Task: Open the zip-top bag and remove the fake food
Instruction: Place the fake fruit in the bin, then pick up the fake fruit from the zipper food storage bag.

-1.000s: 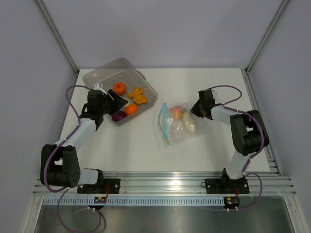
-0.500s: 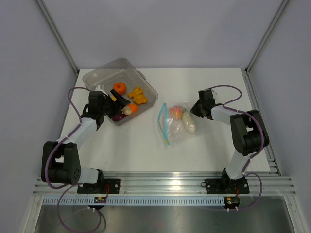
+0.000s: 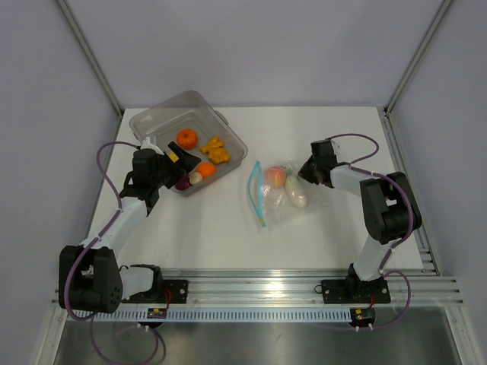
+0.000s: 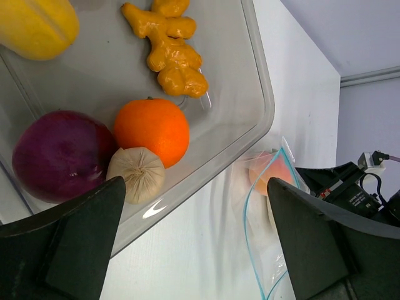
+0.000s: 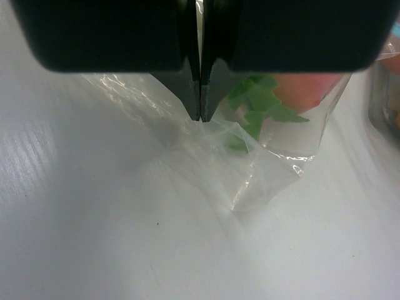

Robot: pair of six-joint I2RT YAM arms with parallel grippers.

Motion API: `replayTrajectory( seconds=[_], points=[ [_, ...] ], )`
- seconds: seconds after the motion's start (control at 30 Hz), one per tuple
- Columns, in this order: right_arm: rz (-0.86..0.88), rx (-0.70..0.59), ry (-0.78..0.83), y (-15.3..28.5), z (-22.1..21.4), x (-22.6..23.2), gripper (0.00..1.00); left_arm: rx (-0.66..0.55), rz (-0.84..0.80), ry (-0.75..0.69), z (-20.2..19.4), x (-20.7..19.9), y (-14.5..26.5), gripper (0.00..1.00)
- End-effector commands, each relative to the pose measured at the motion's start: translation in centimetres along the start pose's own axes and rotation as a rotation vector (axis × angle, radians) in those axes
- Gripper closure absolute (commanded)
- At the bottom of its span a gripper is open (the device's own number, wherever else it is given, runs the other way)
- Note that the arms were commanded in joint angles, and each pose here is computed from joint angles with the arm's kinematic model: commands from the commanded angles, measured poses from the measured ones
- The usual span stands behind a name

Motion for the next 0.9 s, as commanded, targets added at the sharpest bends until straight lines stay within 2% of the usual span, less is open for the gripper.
replayTrajectory(
  seconds=[0.0,0.37,0.5,0.87],
  points=[
    [0.037,-0.019,-0.013,0.6,0.7,0.6,1.00,-0.080,-0.072,-0.046,0.8,-1.2,0.7,0.02],
    [0.039,-0.021,-0.015,0.7,0.8,0.6,1.00,-0.035,-0.136,-0.203,-2.1,-5.2,0.0,0.21],
    [0.042,-0.024,-0.017,0.8,0.8,0.7,1.00,-0.008,-0.210,-0.276,-3.4,-7.7,0.0,0.25],
    [0.095,-0.038,-0.029,1.3,1.2,1.5,1.00,0.154,-0.209,-0.373,-7.8,-10.2,-3.1,0.31]
  ],
)
Point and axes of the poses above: each gripper's point midway between its finger pads, its own y axis back along the fingers, its own x axis along the line the jaws close on, z = x × y, the point moved 9 cm from there along y, back along the fingers, and after that the axes turned 1 degree about -y, right-handed, at the moved point
